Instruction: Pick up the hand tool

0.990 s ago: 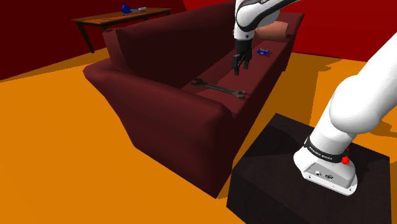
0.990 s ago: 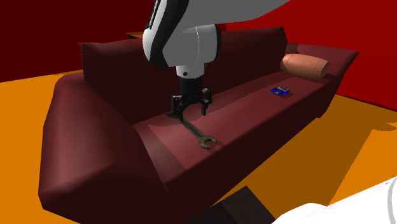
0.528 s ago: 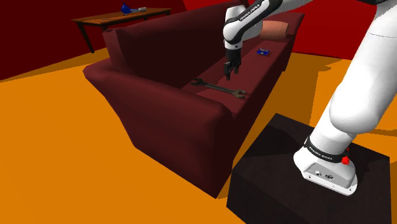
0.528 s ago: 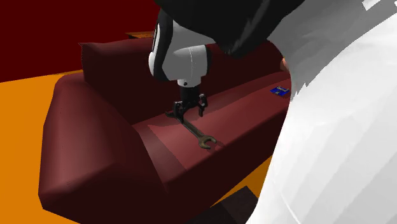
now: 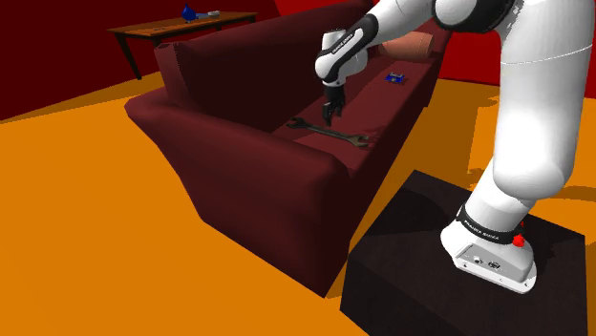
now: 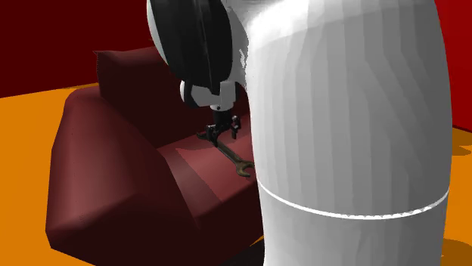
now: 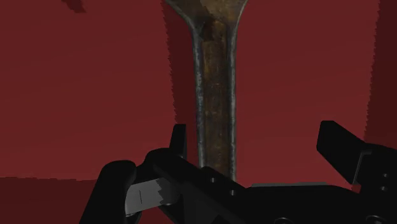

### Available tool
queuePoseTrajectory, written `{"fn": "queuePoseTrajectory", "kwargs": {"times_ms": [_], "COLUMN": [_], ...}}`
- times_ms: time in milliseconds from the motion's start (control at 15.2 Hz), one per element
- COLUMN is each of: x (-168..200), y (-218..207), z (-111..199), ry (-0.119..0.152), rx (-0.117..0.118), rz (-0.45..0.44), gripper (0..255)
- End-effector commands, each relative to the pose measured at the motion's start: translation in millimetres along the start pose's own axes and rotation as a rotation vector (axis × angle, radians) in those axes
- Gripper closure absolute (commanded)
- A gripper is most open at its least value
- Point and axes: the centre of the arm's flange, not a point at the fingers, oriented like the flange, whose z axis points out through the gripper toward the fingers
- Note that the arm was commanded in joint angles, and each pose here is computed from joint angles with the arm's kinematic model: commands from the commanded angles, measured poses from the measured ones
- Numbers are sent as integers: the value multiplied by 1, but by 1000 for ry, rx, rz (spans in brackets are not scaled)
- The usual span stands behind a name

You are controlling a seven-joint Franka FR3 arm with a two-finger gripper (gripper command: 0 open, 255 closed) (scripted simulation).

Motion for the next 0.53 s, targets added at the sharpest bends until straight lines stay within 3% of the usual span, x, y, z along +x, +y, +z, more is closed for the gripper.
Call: {"fn": "queuePoseTrajectory", "kwargs": {"times_ms": [0, 198, 462], "x": [21, 50, 50], "y": [6, 16, 15], "z": [11, 32, 53], "ry": [4, 11, 11], "rx": [-5, -12, -12], "rz": [-16, -40, -40], "gripper": [0, 0, 0]}}
